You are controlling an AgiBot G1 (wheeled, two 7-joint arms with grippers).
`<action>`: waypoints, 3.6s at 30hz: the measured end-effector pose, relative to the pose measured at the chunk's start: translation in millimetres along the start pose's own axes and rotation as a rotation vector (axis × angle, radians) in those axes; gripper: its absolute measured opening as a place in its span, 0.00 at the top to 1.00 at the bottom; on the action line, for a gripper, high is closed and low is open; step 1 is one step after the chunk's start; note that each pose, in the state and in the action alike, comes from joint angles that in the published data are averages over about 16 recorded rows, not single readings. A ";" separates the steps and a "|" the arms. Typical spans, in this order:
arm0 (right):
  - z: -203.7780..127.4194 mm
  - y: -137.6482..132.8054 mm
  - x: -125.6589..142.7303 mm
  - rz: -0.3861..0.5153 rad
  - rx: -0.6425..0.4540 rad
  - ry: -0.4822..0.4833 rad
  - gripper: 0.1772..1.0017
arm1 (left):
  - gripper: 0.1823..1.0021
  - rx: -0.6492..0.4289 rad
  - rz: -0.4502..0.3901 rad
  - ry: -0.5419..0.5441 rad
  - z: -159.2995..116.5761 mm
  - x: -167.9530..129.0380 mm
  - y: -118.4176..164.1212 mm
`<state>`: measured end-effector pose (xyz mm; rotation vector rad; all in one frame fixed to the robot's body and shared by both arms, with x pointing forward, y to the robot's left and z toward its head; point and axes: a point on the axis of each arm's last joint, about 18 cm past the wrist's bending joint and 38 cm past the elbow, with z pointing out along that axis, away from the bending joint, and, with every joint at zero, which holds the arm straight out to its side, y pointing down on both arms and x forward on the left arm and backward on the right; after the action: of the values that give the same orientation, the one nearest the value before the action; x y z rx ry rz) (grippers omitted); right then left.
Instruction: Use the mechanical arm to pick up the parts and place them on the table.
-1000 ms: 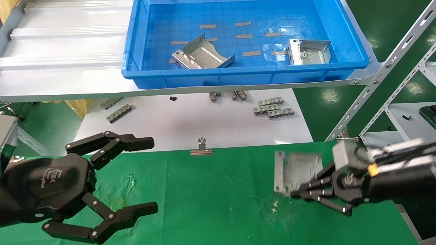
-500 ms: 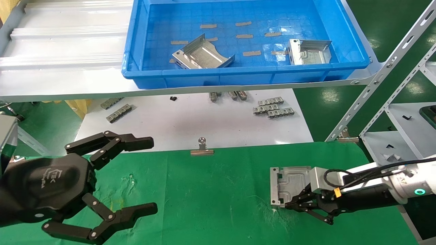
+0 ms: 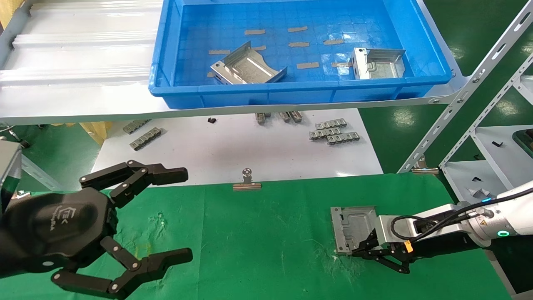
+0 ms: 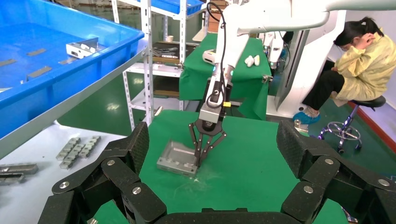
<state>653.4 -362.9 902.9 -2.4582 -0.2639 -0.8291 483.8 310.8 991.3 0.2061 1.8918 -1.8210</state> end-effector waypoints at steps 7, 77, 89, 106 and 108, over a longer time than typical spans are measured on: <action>-1.1 -1.7 5.0 -0.073 -0.029 -0.008 0.93 | 0.00 0.000 0.000 0.000 0.0 0.0 0.0; -47.0 -102.1 -20.8 0.214 0.687 0.110 0.00 | 0.00 0.000 0.000 -0.001 -0.1 -0.1 0.1; -75.3 -121.3 -45.5 0.237 0.794 0.110 0.00 | 0.00 0.000 0.000 -0.001 -0.1 -0.1 0.1; -116.7 -148.7 -85.2 0.232 0.870 0.090 0.00 | 0.00 0.000 -0.001 -0.001 -0.1 -0.1 0.1; -118.9 -150.4 -87.6 0.230 0.872 0.088 0.00 | 0.00 0.000 -0.001 -0.001 -0.1 -0.1 0.1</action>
<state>472.7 -301.9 992.6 -1.5943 -0.2367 -0.5527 483.9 310.9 991.2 0.2049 1.8914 -1.8213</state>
